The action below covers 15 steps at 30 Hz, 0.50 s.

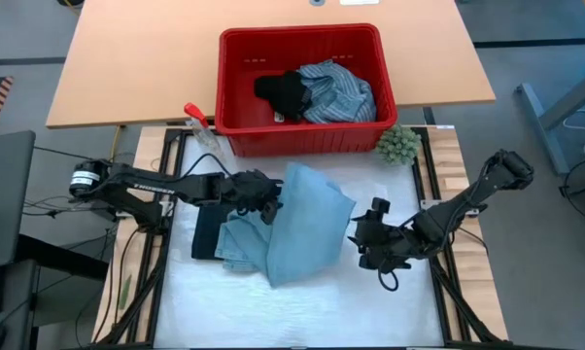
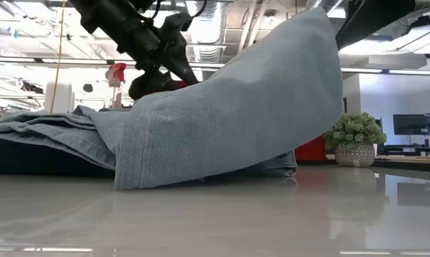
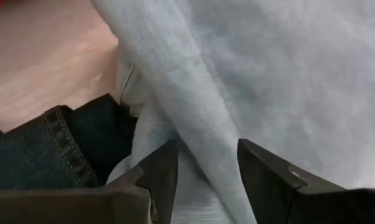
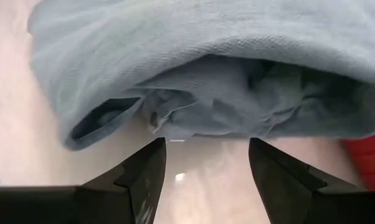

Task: Fold Laundry from Bin
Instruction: Fold the light blue pants

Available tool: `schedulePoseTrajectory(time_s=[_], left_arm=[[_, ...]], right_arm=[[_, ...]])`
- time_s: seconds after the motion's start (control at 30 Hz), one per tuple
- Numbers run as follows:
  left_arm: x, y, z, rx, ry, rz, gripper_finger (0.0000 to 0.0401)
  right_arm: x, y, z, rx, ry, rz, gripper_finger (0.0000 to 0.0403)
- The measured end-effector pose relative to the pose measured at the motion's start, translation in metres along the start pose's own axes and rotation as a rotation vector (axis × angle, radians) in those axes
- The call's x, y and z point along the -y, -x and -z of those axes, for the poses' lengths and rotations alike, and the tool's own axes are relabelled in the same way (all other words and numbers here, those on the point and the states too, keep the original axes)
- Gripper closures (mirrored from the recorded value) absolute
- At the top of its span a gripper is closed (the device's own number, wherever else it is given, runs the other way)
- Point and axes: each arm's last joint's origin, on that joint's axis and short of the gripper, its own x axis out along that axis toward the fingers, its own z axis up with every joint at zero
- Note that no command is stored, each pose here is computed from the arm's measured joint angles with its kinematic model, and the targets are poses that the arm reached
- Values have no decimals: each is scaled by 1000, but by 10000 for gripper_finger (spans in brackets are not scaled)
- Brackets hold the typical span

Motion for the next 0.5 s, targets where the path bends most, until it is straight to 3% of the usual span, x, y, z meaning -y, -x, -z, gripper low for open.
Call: schedulePoseTrajectory(time_s=[0.23,0.37,0.5], left_arm=[[-7,-1,-6,-51,-45,66,234],[-7,-1,-6,-61,-75,80,230],[-7,-1,-6,-59,-92,83,230]], right_arm=[[8,22,11,-26,-304,-14,148],[8,33,24,75,-603,-50,148],[6,30,51,265,-933,-111,148]])
